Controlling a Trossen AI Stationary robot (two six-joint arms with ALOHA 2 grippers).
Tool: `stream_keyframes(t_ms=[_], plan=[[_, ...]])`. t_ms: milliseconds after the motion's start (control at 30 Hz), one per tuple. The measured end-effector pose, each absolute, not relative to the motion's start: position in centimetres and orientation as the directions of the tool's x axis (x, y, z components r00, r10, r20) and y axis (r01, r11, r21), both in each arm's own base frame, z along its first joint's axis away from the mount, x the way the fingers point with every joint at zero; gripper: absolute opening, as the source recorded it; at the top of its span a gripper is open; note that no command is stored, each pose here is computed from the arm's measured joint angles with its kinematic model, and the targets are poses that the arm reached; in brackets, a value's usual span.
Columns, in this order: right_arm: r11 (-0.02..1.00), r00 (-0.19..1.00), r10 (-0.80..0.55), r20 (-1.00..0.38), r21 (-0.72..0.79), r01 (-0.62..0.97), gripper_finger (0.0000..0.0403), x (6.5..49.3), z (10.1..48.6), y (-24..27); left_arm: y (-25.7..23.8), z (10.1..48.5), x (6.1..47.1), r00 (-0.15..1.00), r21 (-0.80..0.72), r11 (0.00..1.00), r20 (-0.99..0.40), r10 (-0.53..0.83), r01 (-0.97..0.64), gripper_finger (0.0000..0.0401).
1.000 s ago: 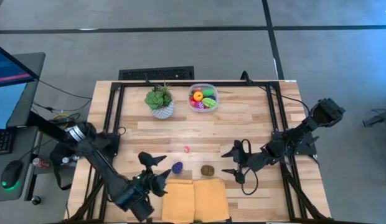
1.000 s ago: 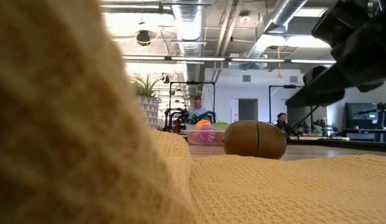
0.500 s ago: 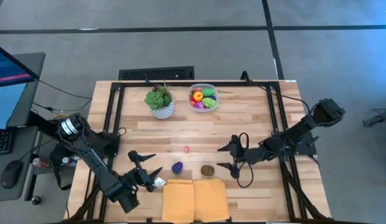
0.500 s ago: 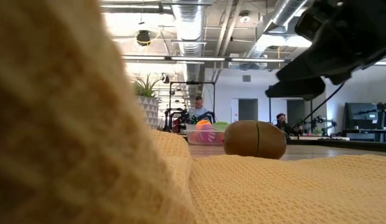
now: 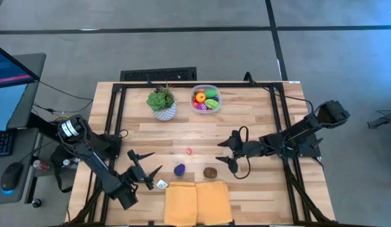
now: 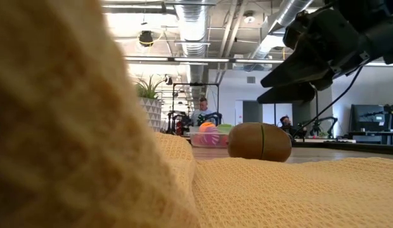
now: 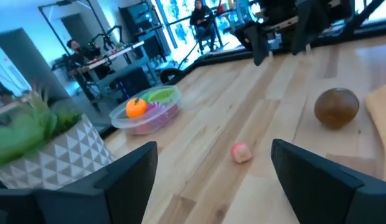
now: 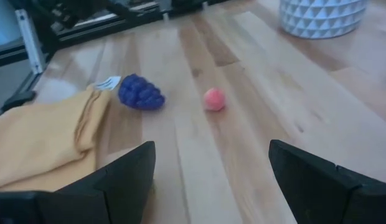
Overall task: Pick and placing Produce into tupperware
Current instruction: Put the kiwi into the transparent bin
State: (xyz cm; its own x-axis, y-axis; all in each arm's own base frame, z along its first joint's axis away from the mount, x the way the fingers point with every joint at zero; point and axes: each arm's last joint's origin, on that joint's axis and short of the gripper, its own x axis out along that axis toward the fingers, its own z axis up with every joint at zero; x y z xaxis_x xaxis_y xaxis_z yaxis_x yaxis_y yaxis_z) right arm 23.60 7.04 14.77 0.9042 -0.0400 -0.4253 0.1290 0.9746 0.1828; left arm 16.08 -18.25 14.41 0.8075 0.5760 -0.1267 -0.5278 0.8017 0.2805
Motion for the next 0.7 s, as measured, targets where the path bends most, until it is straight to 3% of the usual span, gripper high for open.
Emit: stream_keyframes(t_ms=[333,700], plan=[[0.961,0.880,0.217,-0.423,0.253,-0.115,0.0336,23.8,15.0,7.3,-18.3,12.1,15.8,0.830,0.111,0.842,-0.139,0.540,-0.528,0.0306],[0.965,0.825,0.259,-0.503,0.171,-0.199,0.0332,26.7,13.1,9.9,-18.3,11.8,15.8,0.833,0.121,0.847,-0.158,0.531,-0.517,0.0306]])
